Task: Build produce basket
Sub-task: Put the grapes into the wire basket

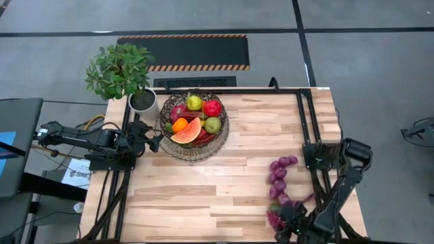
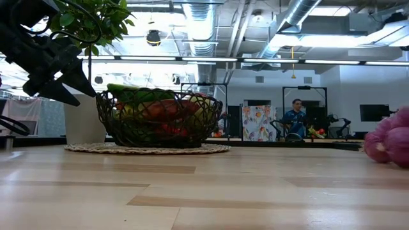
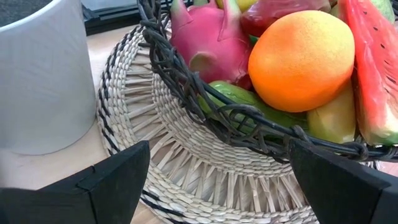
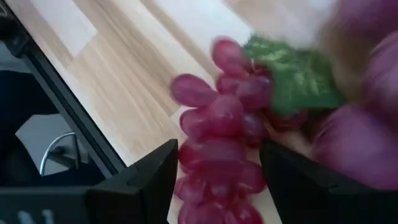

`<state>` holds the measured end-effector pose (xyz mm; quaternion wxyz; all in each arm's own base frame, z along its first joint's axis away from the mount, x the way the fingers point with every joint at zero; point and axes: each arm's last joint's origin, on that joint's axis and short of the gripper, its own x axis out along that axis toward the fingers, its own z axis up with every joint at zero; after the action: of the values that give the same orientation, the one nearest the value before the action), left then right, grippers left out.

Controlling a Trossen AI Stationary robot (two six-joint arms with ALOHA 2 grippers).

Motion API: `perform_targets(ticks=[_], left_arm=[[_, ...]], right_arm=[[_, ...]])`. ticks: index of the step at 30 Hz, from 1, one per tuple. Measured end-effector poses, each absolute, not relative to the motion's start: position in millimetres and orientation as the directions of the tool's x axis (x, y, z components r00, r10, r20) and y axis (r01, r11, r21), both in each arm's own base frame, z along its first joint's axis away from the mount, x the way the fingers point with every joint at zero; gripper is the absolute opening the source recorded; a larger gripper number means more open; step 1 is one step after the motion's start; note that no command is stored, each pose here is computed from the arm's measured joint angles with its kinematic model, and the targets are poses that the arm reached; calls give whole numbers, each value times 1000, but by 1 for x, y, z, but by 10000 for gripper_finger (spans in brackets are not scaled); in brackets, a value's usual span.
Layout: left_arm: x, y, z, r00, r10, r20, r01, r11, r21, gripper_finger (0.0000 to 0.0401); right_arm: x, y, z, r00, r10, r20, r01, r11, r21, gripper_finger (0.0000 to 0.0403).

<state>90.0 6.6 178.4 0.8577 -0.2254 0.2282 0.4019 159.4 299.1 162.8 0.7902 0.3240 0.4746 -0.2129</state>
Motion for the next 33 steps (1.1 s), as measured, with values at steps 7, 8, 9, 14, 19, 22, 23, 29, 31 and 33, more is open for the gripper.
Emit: perform_targets(ticks=[7,8,9,14,19,22,23,29,31,33], left_arm=[[90,7,178,573,587,-572,-795,568,-212,368],[90,7,178,573,587,-572,-795,568,-213,368],[90,7,178,573,587,-572,-796,566,-215,368],[90,7,178,572,587,-573,-796,565,-216,368],[90,7,178,572,587,-572,-796,565,-216,368],[90,7,178,572,587,-573,-796,565,-216,368],[90,7,178,572,587,-573,-796,565,-216,368],[90,7,178,572,587,-573,-796,565,-216,368],[90,7,178,572,587,-573,-796,565,-216,368],[90,7,178,572,587,-573,-796,566,-214,368]], right_arm=[[164,297,148,367,-54,-928,660,719,219,248],[164,296,146,349,-61,-935,669,715,203,244],[165,294,146,340,-67,-938,675,712,194,238],[175,289,145,332,-83,-940,674,718,174,165],[196,281,149,355,-70,-932,632,753,184,57],[220,276,165,410,-84,-908,584,789,191,37],[229,274,172,430,-92,-898,562,806,187,37],[290,239,219,550,-237,-801,432,902,30,38],[314,218,236,588,-294,-754,410,911,-35,46],[339,194,251,619,-330,-713,390,917,-86,51]])
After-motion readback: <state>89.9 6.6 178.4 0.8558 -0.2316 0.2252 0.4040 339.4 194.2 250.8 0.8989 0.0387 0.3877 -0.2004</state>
